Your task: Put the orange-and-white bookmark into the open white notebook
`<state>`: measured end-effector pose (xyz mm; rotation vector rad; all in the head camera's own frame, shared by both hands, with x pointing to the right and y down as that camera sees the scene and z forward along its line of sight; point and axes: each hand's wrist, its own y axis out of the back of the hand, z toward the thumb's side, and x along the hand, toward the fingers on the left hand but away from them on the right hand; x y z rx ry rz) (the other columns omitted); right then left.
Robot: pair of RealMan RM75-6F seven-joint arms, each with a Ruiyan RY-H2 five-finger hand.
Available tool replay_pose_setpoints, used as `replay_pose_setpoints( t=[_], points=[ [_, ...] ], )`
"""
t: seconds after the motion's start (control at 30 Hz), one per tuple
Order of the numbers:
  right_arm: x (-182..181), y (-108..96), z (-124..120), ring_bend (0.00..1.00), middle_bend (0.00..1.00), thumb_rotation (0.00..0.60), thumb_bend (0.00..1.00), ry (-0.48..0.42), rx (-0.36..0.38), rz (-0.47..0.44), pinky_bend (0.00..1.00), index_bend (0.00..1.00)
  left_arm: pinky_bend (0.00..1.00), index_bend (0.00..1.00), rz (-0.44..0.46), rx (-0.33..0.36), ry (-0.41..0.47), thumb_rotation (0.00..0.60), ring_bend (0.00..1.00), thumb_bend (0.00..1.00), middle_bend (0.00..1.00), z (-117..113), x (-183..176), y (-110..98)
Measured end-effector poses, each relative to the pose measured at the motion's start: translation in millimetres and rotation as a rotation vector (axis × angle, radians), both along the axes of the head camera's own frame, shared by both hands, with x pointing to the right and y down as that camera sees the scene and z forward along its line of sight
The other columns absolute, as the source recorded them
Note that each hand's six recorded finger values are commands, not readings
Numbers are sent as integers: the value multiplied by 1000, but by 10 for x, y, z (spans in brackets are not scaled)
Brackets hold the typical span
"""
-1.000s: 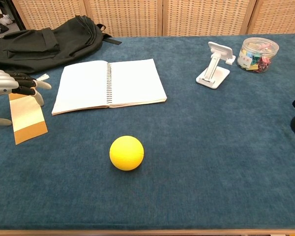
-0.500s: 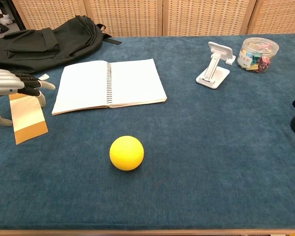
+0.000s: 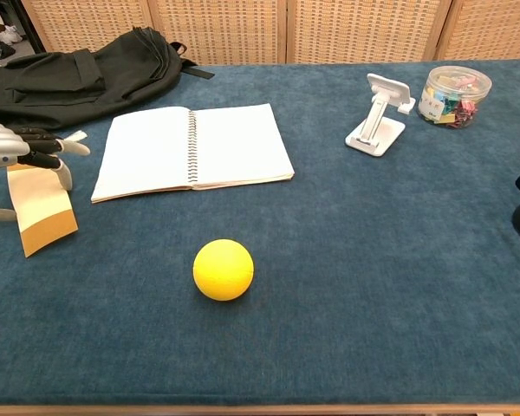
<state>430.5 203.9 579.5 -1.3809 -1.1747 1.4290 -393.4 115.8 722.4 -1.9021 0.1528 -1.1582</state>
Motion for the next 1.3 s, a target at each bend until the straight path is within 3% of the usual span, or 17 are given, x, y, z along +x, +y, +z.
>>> replay_pose_setpoints(
  t=[0.23,0.43,0.6,0.73,0.87,1.07,1.3],
  points=[
    [-1,-1,-26,0,0,600,0,-5,6,1,0,0,0,725,9,63,40,600,0,269,0,-132,50,-87],
    [0,-4,-44,0,0,600,0,-11,10,2,0,0,0,725,60,191,80,600,0,269,0,-380,161,-257],
    [-3,-6,-29,0,0,600,0,-13,3,1,0,0,0,725,121,349,116,600,0,268,0,-674,422,-586],
    [-2,-13,-12,0,0,600,0,-8,0,2,0,0,0,725,140,393,144,600,0,266,0,-809,682,-895],
    [26,-30,3,0,0,600,0,1,0,14,0,0,0,725,220,464,122,600,0,266,0,-884,1053,-1230],
    [108,-59,9,0,0,600,0,21,5,42,0,0,0,725,311,504,25,600,0,266,0,-714,1493,-1553],
    [191,-57,52,0,0,600,0,41,-10,67,0,0,0,725,334,404,-2,600,0,266,0,-247,1781,-1397]
  ],
)
